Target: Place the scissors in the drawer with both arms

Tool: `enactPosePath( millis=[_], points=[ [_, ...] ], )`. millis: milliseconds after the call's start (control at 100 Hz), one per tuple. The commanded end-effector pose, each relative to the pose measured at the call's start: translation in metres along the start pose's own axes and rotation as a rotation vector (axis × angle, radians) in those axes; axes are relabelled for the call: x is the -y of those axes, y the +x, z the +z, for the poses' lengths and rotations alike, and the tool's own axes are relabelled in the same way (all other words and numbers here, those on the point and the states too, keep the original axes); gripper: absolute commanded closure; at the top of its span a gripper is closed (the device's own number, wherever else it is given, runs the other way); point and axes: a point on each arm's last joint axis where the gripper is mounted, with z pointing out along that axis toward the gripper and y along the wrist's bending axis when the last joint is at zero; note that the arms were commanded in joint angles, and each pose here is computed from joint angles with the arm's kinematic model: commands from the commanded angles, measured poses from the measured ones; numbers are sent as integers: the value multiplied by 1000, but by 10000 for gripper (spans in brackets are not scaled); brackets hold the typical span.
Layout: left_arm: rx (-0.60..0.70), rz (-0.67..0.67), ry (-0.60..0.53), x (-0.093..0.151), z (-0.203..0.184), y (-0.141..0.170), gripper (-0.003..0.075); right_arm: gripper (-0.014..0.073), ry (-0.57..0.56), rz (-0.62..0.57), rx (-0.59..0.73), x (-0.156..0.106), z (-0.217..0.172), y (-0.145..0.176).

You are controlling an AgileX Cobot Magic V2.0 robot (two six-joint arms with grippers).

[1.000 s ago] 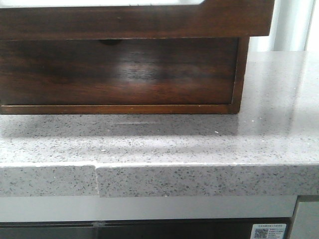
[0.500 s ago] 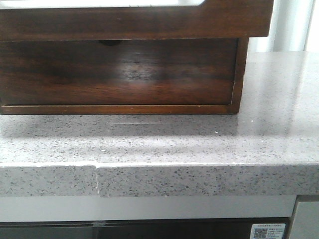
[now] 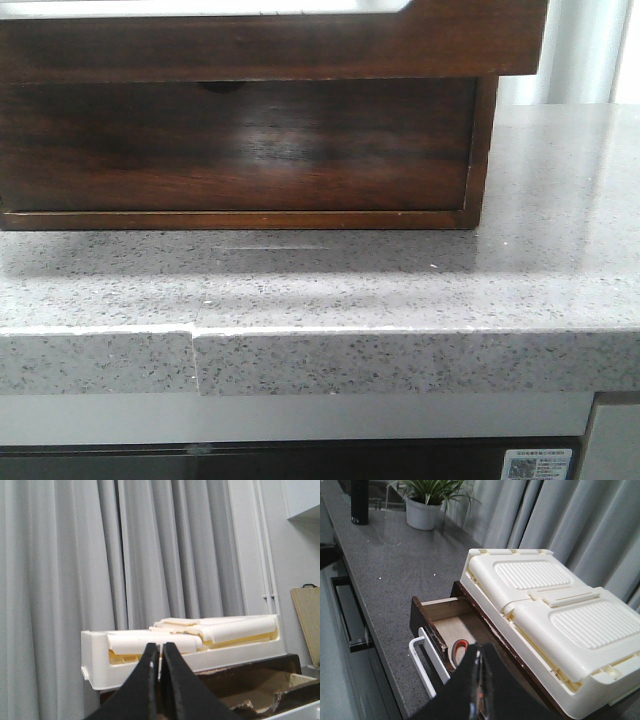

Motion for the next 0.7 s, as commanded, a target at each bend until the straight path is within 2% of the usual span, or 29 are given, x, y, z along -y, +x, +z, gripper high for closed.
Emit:
enactPosePath(
  millis=[0, 410, 690],
  points=[
    [38, -45, 38, 3, 1, 0, 741, 643, 92, 19, 129, -4, -19, 2],
    [-64, -83, 50, 7, -1, 39, 742, 643, 280, 45, 270, -50, -61, 114],
    [-100, -97, 48, 8, -2, 50, 742, 644, 259, 68, 193, -77, -54, 190]
  ],
)
